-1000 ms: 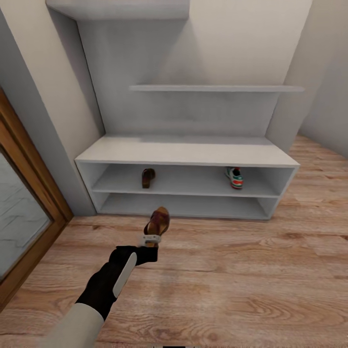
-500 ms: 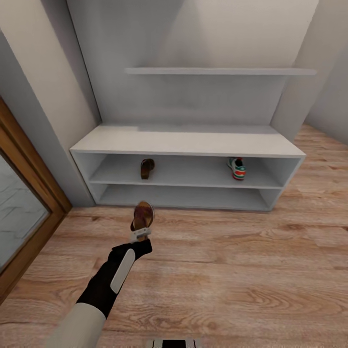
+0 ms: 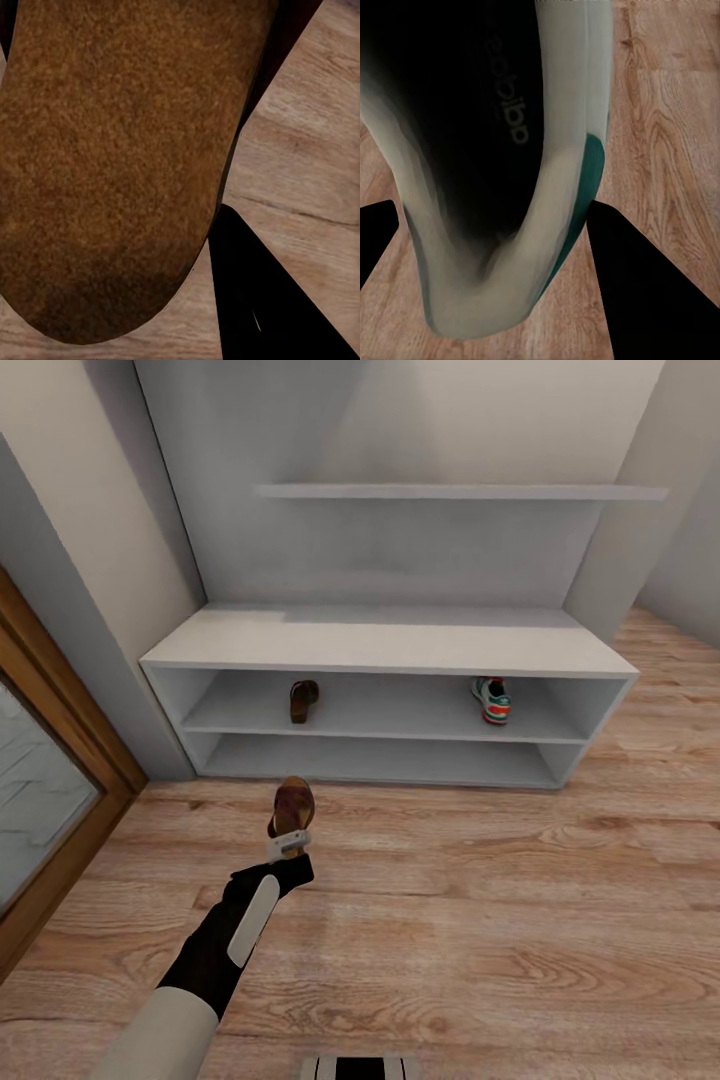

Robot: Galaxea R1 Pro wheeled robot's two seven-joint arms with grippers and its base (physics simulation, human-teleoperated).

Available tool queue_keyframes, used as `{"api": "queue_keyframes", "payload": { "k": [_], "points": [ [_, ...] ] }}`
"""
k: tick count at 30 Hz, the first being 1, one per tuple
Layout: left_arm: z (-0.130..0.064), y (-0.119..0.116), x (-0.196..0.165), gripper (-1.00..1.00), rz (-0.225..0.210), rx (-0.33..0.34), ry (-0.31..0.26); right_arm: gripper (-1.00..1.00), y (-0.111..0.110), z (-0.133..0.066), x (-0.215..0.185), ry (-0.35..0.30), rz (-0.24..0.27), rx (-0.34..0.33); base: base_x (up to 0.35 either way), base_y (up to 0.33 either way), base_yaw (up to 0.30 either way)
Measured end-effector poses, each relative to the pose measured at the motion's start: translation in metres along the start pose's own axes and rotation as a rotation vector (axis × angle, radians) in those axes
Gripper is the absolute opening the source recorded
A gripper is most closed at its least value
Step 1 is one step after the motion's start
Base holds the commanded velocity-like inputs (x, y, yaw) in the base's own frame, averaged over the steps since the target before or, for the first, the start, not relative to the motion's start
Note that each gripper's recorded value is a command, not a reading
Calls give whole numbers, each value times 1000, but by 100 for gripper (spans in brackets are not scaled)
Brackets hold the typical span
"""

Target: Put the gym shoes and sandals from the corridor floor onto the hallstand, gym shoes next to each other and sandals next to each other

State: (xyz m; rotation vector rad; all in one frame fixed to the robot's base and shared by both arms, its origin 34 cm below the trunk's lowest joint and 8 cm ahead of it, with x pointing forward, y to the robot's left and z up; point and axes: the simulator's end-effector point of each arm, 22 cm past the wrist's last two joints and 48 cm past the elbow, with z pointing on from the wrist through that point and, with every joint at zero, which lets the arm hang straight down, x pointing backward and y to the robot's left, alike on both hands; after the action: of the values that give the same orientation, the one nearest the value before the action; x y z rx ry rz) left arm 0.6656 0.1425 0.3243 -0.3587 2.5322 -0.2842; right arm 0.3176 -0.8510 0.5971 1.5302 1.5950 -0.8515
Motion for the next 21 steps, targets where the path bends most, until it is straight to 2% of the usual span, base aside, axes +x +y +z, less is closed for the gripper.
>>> {"api": "queue_keyframes", "payload": {
  "k": [6, 8, 11, 21],
  "points": [
    [11, 13, 15, -100, -18, -30, -2, -100, 0, -1, -2, -7, 2, -2, 101, -21, 0],
    [11, 11, 10, -100, -23, -34, -14, -100, 1, 0, 4, 2, 6, -8, 0, 0, 0],
    [8, 6, -1, -100, -20, -28, -36, -100, 3, 1, 5, 4, 15, -25, 0, 0, 0],
    [4, 20, 4, -100, 10, -49, -47, -100, 2, 1, 5, 7, 13, -23, 0, 0, 0]
  ]
}}
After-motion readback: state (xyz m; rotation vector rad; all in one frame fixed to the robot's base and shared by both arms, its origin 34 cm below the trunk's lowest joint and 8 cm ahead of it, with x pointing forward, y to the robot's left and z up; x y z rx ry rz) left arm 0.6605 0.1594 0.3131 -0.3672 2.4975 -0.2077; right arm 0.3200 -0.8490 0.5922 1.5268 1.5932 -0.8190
